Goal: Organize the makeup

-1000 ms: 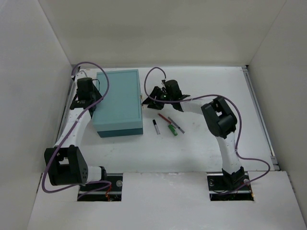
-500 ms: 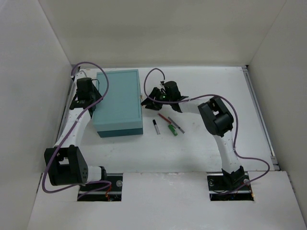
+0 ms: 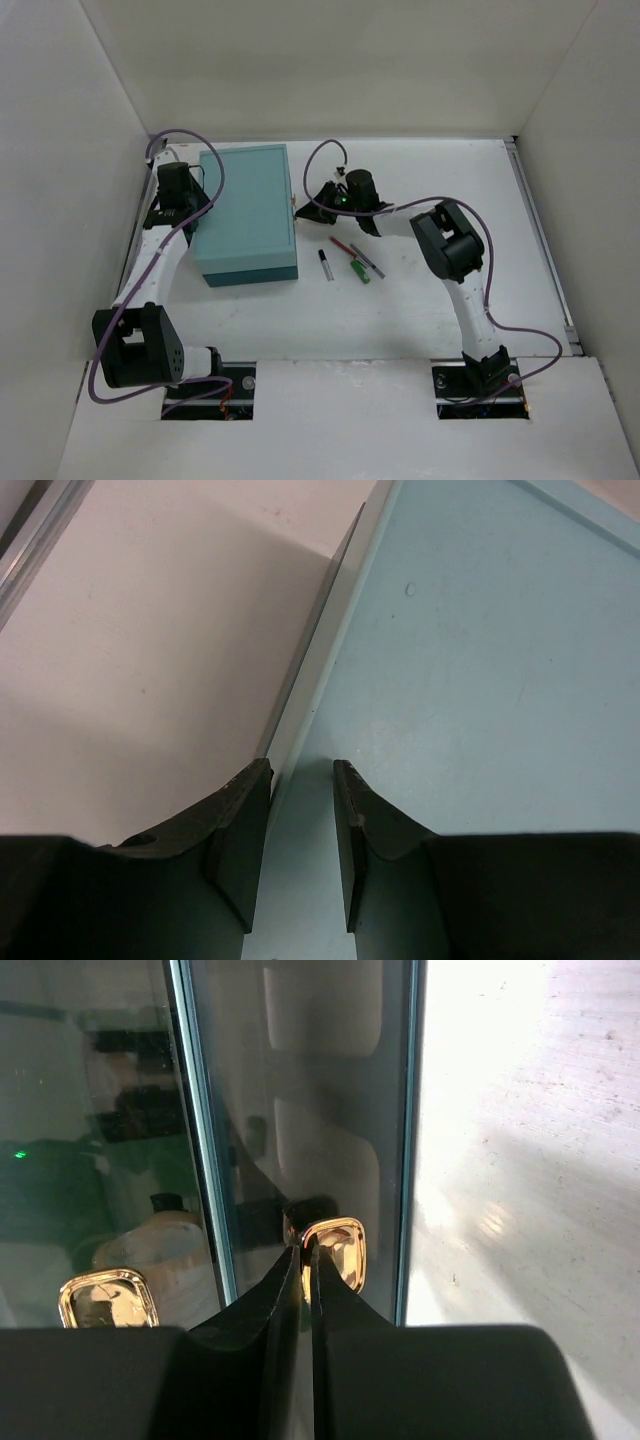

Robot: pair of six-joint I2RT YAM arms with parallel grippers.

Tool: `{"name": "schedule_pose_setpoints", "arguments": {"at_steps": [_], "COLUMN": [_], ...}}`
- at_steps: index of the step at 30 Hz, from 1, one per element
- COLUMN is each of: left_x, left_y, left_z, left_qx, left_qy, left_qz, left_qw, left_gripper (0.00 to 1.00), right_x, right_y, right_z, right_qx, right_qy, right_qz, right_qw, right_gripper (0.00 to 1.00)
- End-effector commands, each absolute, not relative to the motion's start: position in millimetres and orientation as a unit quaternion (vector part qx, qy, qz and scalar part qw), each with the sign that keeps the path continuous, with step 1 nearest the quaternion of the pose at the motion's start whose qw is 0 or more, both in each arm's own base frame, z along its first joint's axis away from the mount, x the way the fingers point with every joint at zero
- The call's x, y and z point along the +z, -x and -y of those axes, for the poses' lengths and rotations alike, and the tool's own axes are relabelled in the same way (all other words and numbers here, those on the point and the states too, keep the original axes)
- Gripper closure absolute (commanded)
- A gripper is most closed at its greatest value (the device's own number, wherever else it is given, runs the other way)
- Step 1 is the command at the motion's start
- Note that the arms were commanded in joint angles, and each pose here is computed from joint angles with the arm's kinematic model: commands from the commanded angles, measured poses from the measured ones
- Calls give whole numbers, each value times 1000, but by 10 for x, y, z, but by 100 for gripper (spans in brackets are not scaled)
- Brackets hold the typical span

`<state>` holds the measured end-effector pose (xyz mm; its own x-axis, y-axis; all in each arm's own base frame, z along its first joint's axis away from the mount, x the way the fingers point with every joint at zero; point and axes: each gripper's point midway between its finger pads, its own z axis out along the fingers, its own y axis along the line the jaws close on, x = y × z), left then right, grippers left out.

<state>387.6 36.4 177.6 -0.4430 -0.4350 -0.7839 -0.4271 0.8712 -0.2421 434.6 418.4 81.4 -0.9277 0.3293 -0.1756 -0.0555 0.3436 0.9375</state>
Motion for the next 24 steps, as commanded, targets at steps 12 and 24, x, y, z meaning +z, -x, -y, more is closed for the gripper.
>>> {"name": "schedule_pose_setpoints", "arguments": {"at_steps": [12, 24], "left_x": [1317, 1297], "left_y": [-3700, -3741], "left_z": [-477, -500], "left_qx": [22, 24], "left_qy": [263, 261], "left_qz": [-887, -890], "left_qw": [379, 373], "left_gripper": [76, 78], "right_x": [986, 730], "right_y": [-4323, -4320], "right_z": [-4188, -4171], "right_qx": [592, 568], "right_qy": [-68, -86], "right_qz": [-780, -801], "right_qw": [188, 169], "right_gripper": [70, 47]}}
